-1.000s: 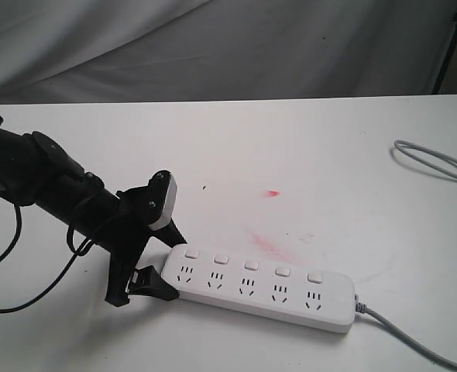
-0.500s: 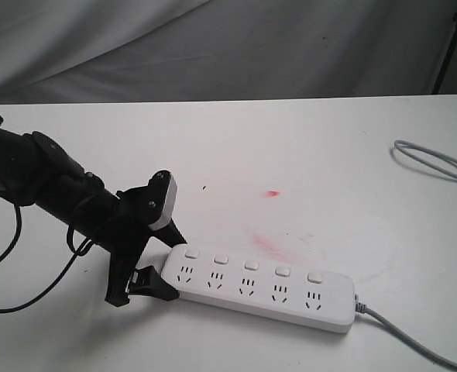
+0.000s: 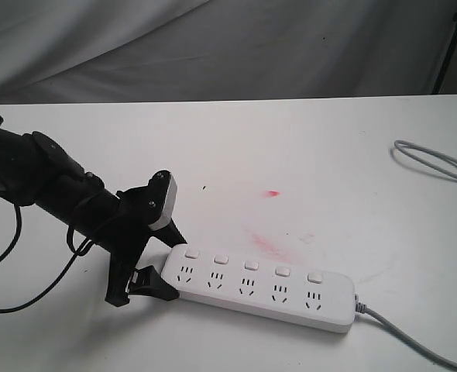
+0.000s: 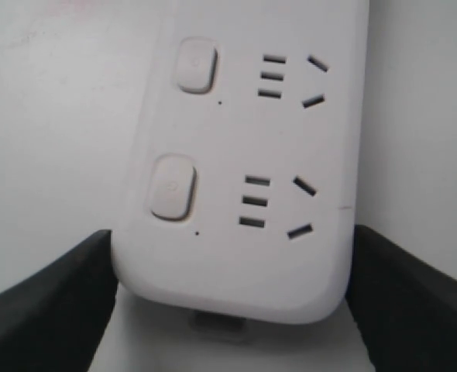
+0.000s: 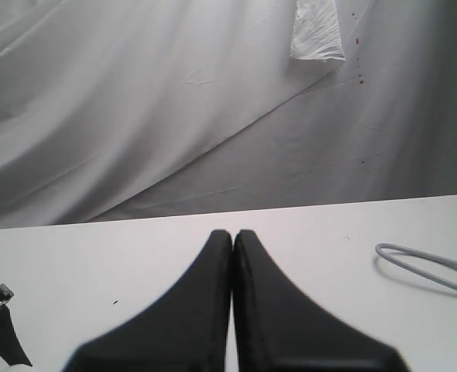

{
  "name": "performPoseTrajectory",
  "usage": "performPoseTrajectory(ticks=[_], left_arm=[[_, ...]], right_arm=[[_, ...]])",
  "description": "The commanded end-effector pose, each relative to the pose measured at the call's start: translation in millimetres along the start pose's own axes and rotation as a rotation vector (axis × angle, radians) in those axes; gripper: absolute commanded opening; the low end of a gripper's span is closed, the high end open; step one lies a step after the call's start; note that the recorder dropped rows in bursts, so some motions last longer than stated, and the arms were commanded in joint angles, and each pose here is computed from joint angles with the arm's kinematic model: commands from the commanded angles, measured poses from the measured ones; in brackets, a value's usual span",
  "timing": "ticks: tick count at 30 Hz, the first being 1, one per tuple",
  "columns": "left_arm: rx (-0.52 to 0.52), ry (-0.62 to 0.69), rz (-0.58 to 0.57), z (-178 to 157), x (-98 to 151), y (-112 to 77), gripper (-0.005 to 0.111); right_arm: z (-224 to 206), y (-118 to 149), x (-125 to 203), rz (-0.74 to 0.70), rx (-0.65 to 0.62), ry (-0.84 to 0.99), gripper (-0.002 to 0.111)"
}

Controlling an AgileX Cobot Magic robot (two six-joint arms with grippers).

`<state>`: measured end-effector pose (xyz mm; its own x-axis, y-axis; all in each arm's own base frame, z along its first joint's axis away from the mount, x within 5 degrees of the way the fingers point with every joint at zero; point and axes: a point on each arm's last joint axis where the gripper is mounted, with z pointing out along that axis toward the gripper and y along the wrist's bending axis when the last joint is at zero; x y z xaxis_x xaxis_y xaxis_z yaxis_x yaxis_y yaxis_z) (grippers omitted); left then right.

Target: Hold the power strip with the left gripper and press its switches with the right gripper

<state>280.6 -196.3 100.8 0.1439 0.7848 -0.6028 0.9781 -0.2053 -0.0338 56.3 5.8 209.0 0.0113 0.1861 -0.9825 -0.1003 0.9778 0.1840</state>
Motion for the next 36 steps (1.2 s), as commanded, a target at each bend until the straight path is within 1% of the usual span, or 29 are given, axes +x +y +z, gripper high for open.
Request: performPoseTrajectory(ticks=[1, 9, 11, 13, 15, 20, 25, 28, 32, 36], left_arm=[[-0.003, -0.013, -0.006, 1, -3, 0.5, 0.072], [-0.003, -0.013, -0.006, 1, -3, 0.5, 0.072], [-0.003, -0.013, -0.006, 1, -3, 0.5, 0.072], [-0.003, -0.013, -0.006, 1, -3, 0.5, 0.072], [-0.003, -0.013, -0.006, 1, -3, 0.5, 0.072], [-0.003, -0.013, -0.006, 1, -3, 0.5, 0.072], [-0.003, -0.013, -0.006, 1, -3, 0.5, 0.072], [-0.003, -0.013, -0.006, 1, -3, 0.5, 0.072], [-0.005, -0.012, -0.006, 1, -3, 0.6, 0.072], [-0.005, -0.012, -0.006, 1, -3, 0.6, 0.072]], right_arm=[[0, -1, 1, 0.005, 0.007, -0.003, 0.0], [0, -1, 1, 0.005, 0.007, 0.003, 0.0], [0, -1, 5, 0.005, 0.008, 0.045, 0.0], [-3, 2, -2, 0.001, 0.004, 0.099, 0.0], [-7, 6, -15, -0.015, -0.001, 0.149, 0.0], [-18, 15, -65, -0.066, -0.001, 0.143, 0.0], [-4, 25, -123, -0.094, -0.003, 0.141, 0.0], [14, 30, -148, -0.125, -0.018, 0.166, 0.0], [38, 40, -159, -0.134, -0.084, 0.248, 0.0], [62, 54, -151, -0.152, -0.179, 0.353, 0.0]])
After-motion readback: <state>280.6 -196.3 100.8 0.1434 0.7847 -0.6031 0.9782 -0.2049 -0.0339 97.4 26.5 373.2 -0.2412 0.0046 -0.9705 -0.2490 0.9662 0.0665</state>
